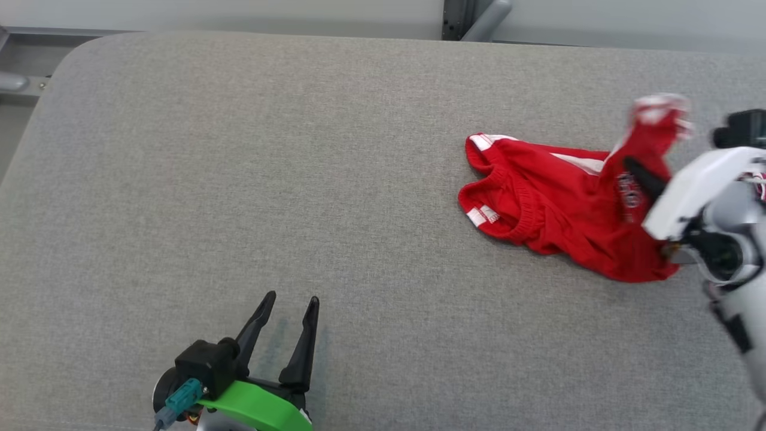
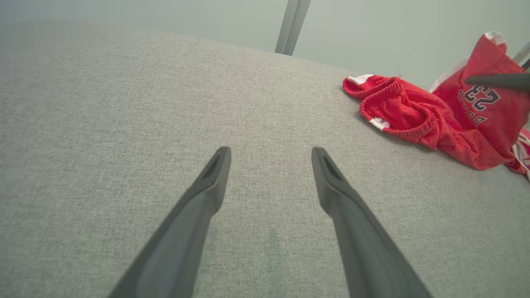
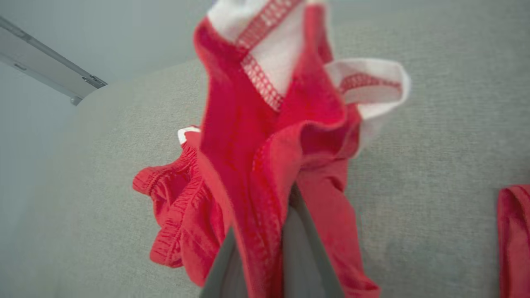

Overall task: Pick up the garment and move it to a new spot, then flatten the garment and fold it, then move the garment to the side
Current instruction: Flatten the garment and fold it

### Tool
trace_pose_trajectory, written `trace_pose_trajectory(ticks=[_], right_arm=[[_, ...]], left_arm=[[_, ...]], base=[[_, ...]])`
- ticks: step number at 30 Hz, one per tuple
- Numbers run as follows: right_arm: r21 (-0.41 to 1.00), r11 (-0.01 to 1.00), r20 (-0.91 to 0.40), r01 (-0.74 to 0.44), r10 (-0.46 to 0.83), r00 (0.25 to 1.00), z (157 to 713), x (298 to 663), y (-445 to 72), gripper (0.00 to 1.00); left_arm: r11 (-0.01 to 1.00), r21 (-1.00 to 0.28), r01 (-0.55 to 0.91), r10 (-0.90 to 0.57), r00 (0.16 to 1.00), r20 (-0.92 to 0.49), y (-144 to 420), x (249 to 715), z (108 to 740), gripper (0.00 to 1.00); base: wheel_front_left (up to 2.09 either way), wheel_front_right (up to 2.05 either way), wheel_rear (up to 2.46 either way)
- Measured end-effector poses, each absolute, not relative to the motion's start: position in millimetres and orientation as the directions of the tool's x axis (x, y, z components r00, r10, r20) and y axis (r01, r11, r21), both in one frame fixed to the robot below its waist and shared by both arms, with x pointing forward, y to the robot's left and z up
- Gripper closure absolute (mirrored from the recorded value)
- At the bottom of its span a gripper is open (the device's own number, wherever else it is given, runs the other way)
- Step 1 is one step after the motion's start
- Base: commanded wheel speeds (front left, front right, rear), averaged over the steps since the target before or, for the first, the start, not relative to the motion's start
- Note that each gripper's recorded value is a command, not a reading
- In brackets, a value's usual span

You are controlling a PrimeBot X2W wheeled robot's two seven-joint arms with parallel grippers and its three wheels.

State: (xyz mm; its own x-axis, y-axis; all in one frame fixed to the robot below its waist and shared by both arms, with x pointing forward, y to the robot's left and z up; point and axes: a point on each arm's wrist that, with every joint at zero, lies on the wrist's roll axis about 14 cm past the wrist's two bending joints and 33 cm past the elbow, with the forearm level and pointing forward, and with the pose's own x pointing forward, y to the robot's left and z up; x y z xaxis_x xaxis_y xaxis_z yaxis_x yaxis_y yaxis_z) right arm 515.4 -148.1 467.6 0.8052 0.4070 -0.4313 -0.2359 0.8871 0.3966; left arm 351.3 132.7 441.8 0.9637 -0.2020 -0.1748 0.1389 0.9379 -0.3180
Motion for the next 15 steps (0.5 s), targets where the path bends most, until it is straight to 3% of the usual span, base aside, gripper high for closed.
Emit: trace_pose_trajectory(ticks=[9, 14, 15], right_arm=[[0.448, 0.818, -0.394, -0.361, 0.543, 0.741, 467, 515, -32, 1.0], [0.416, 0.833, -0.409, -0.365, 0.53, 0.743, 461, 519, -20, 1.0], [0.413, 0.835, -0.411, -0.364, 0.528, 0.743, 460, 519, -19, 0.81]], left_arm=[[0.932, -0.306, 0.196, -0.262, 0.945, -0.194, 116, 365, 432, 0.0], [0.932, -0.305, 0.198, -0.265, 0.944, -0.195, 116, 366, 431, 0.0], [0.932, -0.305, 0.196, -0.263, 0.944, -0.198, 117, 366, 430, 0.0]], base=[[0.0, 0.0, 0.0], [0.0, 0.0, 0.0], [0.0, 0.0, 0.0]])
